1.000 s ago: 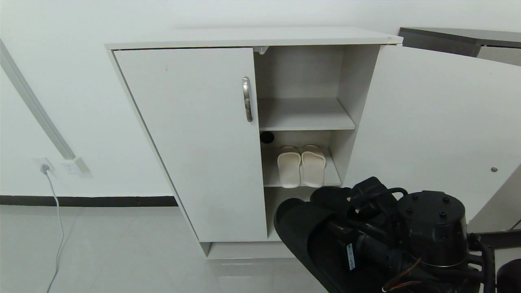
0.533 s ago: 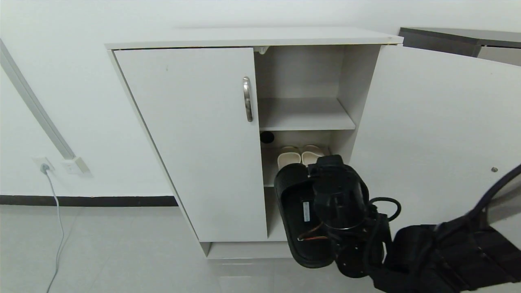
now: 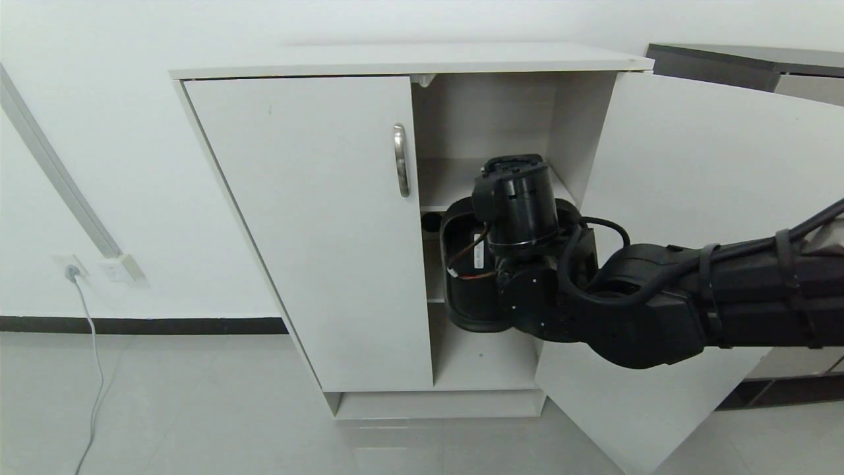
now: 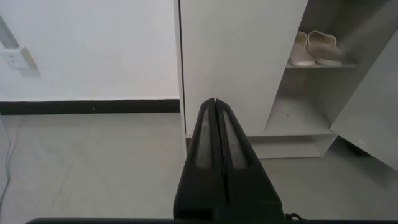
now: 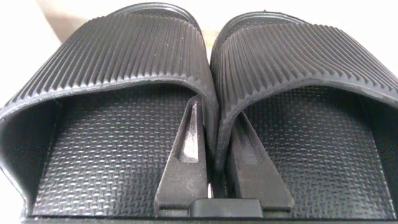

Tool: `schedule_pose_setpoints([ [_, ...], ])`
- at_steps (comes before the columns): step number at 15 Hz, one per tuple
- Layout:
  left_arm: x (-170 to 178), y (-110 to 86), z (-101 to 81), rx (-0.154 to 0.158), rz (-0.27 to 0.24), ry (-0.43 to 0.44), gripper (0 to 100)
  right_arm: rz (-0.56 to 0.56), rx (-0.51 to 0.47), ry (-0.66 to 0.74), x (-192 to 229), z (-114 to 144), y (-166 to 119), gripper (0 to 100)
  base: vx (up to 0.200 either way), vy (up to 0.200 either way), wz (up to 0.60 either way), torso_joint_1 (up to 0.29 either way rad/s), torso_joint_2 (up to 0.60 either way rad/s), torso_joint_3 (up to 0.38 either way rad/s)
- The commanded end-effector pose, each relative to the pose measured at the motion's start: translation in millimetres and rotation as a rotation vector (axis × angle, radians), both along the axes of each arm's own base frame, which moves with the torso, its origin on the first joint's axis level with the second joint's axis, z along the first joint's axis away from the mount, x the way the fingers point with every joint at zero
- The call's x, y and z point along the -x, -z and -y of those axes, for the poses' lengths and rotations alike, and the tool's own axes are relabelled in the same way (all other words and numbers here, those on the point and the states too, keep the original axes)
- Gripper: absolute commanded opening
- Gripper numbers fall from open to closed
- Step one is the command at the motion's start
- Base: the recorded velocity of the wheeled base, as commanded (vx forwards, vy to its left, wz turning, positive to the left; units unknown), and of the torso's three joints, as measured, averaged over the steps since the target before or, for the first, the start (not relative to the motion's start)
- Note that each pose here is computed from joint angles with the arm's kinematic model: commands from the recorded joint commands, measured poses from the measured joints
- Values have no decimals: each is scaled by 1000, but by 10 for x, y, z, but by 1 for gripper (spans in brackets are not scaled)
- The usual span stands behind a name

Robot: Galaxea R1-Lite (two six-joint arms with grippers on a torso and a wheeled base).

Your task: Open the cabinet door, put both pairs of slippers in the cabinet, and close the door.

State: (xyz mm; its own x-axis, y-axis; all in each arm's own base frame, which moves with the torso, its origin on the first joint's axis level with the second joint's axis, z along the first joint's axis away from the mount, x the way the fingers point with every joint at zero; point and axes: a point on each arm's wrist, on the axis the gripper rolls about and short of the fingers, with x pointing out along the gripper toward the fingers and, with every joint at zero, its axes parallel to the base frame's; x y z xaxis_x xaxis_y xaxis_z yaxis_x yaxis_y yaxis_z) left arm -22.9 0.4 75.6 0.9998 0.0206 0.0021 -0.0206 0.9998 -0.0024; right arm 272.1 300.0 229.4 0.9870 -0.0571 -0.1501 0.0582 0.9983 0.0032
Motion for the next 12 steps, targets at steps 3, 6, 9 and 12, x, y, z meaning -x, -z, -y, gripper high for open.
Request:
schedule_pose_setpoints([
  [3,-1,0,0,1,-1,-1,0,17,-30,-14,1,58,-120,0,0,0,0,0,0,0],
  [6,-1,0,0,-1,-1,-1,0,5,-23,-21,0,65,-74,0,0,0,0,0,0,0],
  [9,-1,0,1,-1,-1,2,0,-7,-18,-29,-12,77,-20,0,200,0,0,1,1,4],
  [12,-1,0,1,-1,-1,2,0,-7,-21,-21,-36,105,-22,0,200,0,0,5,1,5],
])
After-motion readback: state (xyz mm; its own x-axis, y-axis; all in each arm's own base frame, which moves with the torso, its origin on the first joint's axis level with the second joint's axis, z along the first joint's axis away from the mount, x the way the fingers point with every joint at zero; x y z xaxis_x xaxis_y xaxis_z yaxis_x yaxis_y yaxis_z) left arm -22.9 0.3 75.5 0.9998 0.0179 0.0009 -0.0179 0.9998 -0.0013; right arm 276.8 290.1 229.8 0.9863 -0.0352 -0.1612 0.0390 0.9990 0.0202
